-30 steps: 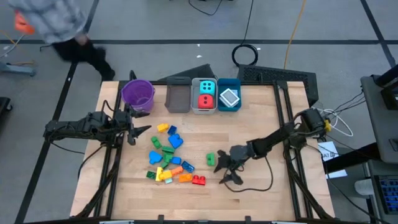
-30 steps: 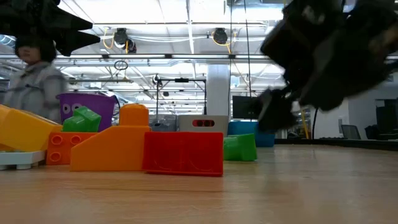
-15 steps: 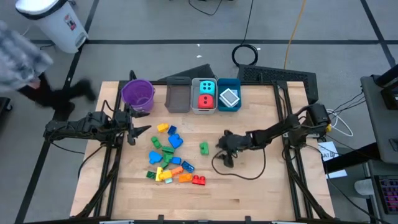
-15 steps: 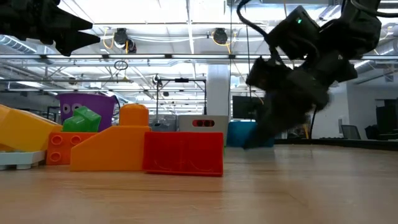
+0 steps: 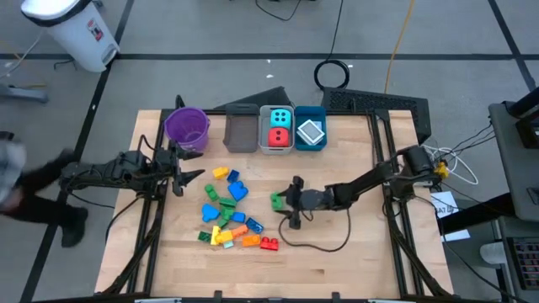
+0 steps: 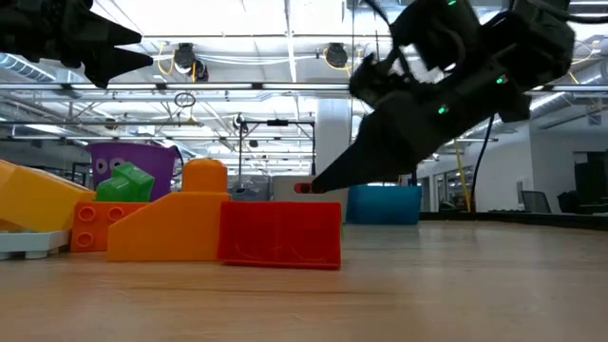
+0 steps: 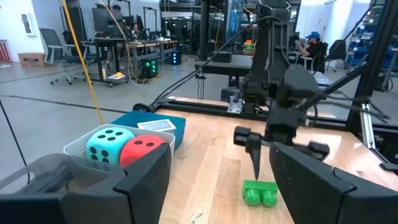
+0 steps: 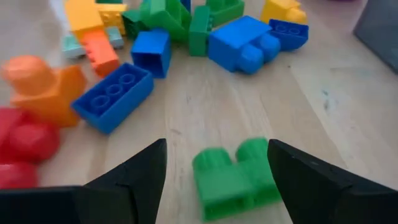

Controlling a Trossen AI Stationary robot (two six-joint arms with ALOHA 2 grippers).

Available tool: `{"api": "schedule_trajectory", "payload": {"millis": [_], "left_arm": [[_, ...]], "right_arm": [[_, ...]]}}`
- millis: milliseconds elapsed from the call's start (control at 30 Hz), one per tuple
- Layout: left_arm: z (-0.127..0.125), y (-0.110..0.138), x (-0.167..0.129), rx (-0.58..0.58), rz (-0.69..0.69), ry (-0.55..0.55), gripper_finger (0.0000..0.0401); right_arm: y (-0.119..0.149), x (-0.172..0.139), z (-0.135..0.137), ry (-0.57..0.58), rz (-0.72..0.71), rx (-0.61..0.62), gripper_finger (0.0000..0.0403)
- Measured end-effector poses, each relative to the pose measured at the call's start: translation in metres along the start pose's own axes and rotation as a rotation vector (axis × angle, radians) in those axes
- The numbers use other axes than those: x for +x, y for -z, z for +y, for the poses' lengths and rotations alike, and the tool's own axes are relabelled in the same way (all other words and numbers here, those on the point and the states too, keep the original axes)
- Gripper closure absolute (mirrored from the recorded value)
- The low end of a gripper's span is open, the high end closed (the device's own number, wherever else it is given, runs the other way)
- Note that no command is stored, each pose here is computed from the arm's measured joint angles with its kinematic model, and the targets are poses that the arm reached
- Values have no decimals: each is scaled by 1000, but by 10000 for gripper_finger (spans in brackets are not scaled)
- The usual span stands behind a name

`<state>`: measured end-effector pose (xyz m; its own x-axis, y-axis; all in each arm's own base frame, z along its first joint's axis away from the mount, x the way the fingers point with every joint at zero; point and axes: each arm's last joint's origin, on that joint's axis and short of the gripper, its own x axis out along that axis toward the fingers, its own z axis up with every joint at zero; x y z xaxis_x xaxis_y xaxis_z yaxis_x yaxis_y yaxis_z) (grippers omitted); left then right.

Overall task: Pick & Place Toys
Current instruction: Put the green game piece into the black bin

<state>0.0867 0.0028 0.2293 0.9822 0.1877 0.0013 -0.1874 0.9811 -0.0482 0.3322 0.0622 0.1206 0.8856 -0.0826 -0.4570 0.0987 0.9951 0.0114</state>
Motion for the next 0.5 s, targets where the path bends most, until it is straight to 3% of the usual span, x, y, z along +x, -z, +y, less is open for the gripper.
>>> {"api": "schedule_trajectory", "payload": {"millis": [233, 500], "left_arm": [[0, 0, 0, 1, 1, -2, 128], [0, 0, 0, 1, 4, -2, 127]], "right_arm": [[6, 21, 5, 65, 152, -178, 149], [-4, -14, 13, 28, 328, -310, 149]]}}
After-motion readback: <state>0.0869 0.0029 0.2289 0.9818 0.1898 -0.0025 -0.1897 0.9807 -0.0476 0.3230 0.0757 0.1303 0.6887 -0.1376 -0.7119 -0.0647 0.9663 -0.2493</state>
